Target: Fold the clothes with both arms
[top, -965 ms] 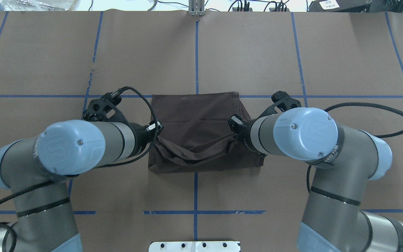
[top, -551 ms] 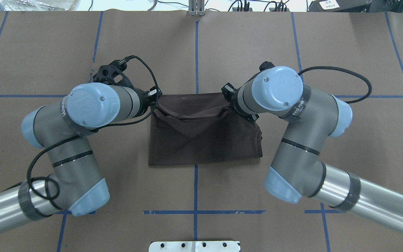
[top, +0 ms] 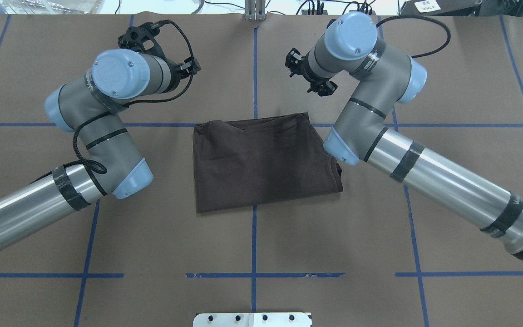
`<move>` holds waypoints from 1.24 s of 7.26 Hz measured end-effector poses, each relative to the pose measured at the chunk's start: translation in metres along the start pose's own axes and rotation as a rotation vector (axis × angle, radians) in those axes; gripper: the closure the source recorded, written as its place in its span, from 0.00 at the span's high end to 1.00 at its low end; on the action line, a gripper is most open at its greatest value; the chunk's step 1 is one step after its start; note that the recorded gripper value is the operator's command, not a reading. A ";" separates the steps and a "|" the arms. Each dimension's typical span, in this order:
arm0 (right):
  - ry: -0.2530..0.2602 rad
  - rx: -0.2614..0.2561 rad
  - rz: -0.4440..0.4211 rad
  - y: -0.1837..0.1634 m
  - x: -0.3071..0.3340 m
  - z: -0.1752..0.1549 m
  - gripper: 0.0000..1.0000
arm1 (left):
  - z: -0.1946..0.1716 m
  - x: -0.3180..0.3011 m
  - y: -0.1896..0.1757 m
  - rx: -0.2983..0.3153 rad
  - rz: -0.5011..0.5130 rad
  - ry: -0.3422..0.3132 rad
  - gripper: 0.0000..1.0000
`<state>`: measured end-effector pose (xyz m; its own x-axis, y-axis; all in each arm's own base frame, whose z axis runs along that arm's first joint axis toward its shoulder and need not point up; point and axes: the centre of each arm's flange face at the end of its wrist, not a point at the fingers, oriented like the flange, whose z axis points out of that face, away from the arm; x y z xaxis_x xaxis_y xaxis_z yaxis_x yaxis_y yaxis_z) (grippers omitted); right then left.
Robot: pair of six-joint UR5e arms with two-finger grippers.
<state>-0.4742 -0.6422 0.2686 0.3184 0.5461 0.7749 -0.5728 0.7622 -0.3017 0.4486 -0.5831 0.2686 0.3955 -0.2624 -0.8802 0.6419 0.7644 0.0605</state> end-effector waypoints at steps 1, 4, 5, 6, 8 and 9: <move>0.009 -0.023 -0.028 -0.031 0.017 -0.008 1.00 | -0.027 -0.022 -0.004 -0.035 0.038 0.032 1.00; 0.062 -0.052 -0.304 -0.159 0.160 -0.063 1.00 | -0.077 -0.155 -0.092 -0.128 0.397 -0.011 1.00; 0.096 -0.070 -0.408 -0.214 0.215 -0.092 1.00 | -0.097 -0.214 -0.152 -0.155 0.551 -0.043 1.00; 0.142 -0.105 -0.493 -0.263 0.264 -0.123 1.00 | -0.114 -0.270 -0.204 -0.183 0.658 -0.077 1.00; 0.216 -0.199 -0.596 -0.330 0.347 -0.176 1.00 | -0.148 -0.359 -0.282 -0.233 0.736 -0.169 1.00; 0.241 -0.229 -0.606 -0.346 0.376 -0.192 1.00 | -0.156 -0.395 -0.304 -0.279 0.730 -0.197 1.00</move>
<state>-0.0110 -0.6333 0.5578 0.7060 0.0422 0.7069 -0.0749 0.9971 0.0153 -0.0048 -0.6199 0.5246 0.7773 0.2806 -0.5630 -0.0003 0.8952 0.4457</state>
